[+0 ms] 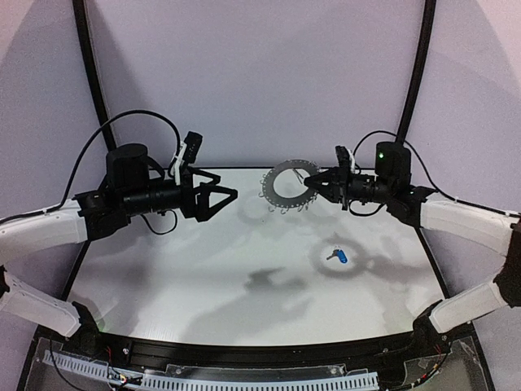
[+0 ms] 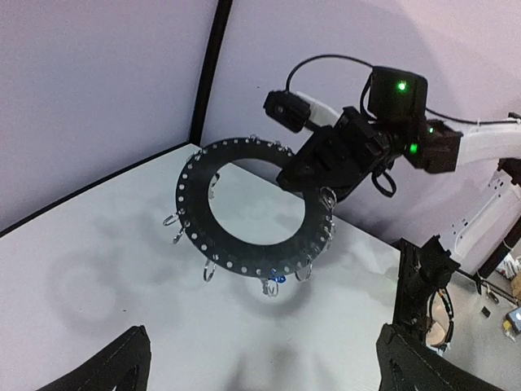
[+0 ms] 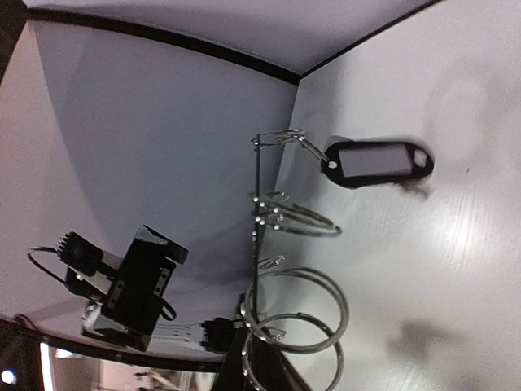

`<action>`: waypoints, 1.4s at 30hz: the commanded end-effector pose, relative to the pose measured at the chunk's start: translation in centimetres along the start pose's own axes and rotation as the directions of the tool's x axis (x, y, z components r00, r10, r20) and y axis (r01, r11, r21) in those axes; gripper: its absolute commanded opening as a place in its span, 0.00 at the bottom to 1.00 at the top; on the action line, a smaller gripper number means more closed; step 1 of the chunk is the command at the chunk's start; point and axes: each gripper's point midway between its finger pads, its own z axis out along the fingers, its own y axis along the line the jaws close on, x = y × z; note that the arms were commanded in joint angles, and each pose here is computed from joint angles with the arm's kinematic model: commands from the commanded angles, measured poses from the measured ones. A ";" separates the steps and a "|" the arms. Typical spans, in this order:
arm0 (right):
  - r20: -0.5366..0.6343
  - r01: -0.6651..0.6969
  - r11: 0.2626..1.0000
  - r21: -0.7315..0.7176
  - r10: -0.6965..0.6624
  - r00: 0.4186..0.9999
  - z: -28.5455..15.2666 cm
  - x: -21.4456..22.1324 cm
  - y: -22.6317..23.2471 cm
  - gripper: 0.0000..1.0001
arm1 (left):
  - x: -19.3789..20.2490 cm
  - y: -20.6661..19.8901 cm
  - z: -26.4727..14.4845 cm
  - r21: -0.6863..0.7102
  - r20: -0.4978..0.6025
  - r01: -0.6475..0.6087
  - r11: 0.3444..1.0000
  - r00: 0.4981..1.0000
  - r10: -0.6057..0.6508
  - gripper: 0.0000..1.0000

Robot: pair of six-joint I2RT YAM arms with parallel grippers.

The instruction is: Put the keys on the keyring

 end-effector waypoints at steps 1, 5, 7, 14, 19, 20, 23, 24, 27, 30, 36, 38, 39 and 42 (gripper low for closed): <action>-0.064 -0.175 0.940 -0.292 0.163 0.985 0.2 -0.7 5.2 0.00 | -2.4 0.7 0.1 -0.046 0.054 0.081 0.996 0.995 -0.078 0.99; -0.087 -0.154 0.925 -0.346 0.132 0.987 0.2 -0.9 6.7 0.00 | -2.4 0.6 0.8 -0.035 0.030 0.116 0.993 0.993 -0.115 0.99; -0.082 -0.130 0.937 -0.325 0.109 0.991 0.1 -0.8 6.7 0.00 | -2.3 0.6 0.9 -0.029 0.022 0.124 0.992 0.992 -0.123 0.99; -0.068 -0.039 0.952 -0.303 0.020 0.998 -0.4 -0.5 7.1 0.00 | -1.8 0.6 0.3 -0.044 0.006 0.112 0.993 0.994 -0.111 0.99; -0.068 -0.021 0.947 -0.320 -0.001 0.998 -0.4 -0.3 7.2 0.00 | -2.0 0.0 -0.2 -0.016 0.029 0.111 0.994 0.993 -0.110 0.99; -0.066 -0.013 0.946 -0.324 -0.009 0.998 -0.4 -0.3 7.2 0.00 | -2.0 -0.5 -0.3 0.011 0.032 0.108 0.994 0.994 -0.108 0.99; -0.068 0.004 0.940 -0.341 -0.030 0.997 -0.4 -0.2 7.4 0.00 | -1.9 -2.1 -0.3 0.106 0.017 0.097 0.990 0.995 -0.099 0.99; -0.070 0.005 0.938 -0.347 -0.031 0.997 -0.3 -0.2 7.4 0.00 | -1.9 -2.4 -0.3 0.122 0.011 0.095 0.988 0.995 -0.097 0.99; -0.079 -0.022 0.934 -0.357 -0.007 0.997 -0.1 -0.1 7.2 0.00 | -1.3 -2.6 0.1 0.146 -0.020 0.090 0.985 0.996 -0.088 0.99; -0.081 -0.026 0.929 -0.369 -0.004 0.997 -0.2 0.0 7.2 0.00 | -1.3 -2.3 0.5 0.134 -0.028 0.092 0.987 0.996 -0.089 0.99; -0.115 -0.016 0.924 -0.381 -0.030 0.993 -0.5 0.6 7.9 0.00 | -2.1 0.6 0.4 -0.040 0.031 0.036 0.999 0.999 -0.035 0.99; -0.119 0.002 0.927 -0.376 -0.050 0.992 -0.6 0.9 7.9 0.00 | -2.7 0.8 0.1 -0.059 0.045 0.031 0.998 0.999 -0.028 0.99; -0.117 0.018 0.926 -0.378 -0.067 0.991 -0.7 0.9 8.0 0.00 | -2.9 0.8 0.0 -0.059 0.052 0.029 0.998 0.998 -0.026 0.99; -0.144 0.066 0.930 -0.362 -0.126 0.982 -0.8 1.8 8.0 0.00 | -3.9 0.7 -0.1 -0.059 0.086 0.074 0.995 0.994 -0.069 0.99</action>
